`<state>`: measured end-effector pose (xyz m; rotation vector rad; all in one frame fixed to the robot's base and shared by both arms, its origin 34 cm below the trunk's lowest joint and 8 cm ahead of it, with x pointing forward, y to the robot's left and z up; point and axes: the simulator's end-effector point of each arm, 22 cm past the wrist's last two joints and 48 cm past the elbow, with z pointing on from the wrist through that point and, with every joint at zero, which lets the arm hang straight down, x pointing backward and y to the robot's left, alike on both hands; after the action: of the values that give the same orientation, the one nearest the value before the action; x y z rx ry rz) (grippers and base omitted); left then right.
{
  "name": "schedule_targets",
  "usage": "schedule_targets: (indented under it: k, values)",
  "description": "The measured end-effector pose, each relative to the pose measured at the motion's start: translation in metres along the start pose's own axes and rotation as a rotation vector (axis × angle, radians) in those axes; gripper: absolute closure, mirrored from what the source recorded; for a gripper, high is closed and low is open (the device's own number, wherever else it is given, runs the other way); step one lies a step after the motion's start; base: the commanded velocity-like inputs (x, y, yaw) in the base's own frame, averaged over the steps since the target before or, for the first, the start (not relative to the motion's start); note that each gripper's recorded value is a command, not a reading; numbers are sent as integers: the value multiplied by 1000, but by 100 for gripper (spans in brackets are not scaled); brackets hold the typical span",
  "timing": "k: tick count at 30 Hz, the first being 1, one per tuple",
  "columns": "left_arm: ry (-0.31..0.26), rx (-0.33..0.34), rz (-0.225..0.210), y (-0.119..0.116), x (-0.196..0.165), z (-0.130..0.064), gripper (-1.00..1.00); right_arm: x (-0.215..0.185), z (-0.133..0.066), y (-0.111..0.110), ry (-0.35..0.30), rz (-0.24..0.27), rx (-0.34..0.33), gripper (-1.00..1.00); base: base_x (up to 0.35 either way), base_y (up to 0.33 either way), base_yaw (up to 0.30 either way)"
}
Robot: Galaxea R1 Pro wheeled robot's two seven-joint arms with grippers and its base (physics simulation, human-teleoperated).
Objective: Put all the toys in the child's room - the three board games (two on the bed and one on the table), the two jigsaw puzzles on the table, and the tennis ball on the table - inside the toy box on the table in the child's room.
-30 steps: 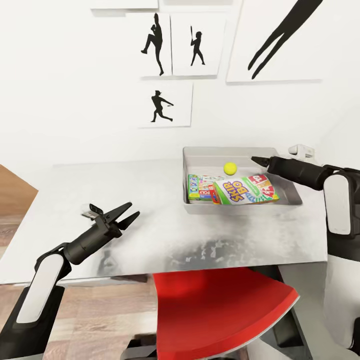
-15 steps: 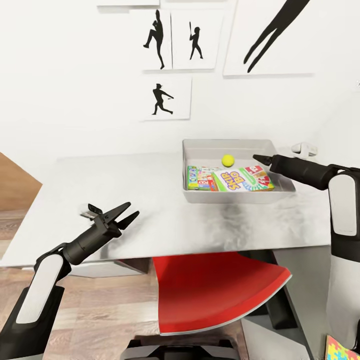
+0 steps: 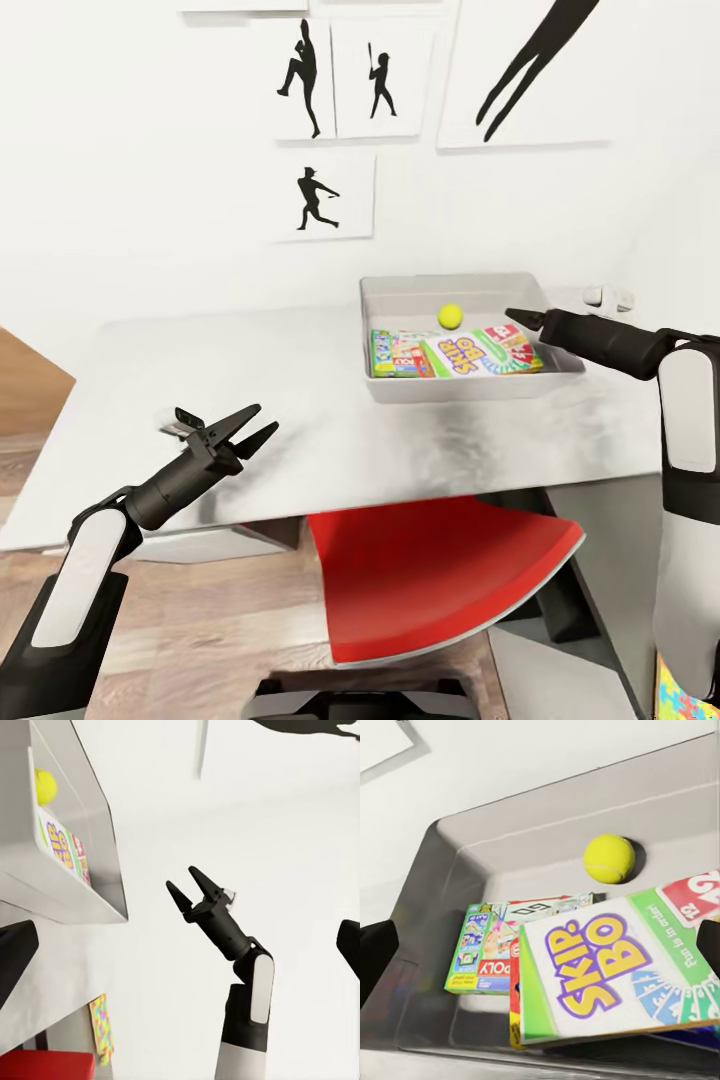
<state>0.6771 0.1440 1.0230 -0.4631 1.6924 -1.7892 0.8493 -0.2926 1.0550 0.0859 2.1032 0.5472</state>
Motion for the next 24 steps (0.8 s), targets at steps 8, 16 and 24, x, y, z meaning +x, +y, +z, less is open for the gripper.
schedule_targets:
  k: [8,16,24]
  values:
    - [0,0,-2,1,0,0,-100,-1,0,-1,-2,-1,1,-100,-2,117,-220]
    - [2,6,-5,1,1,0,-100,-3,-1,-6,-5,0,9,-100,0,32,-260]
    - [3,9,-6,1,2,1,-100,-16,-9,-20,-28,-6,37,-100,0,8,-273]
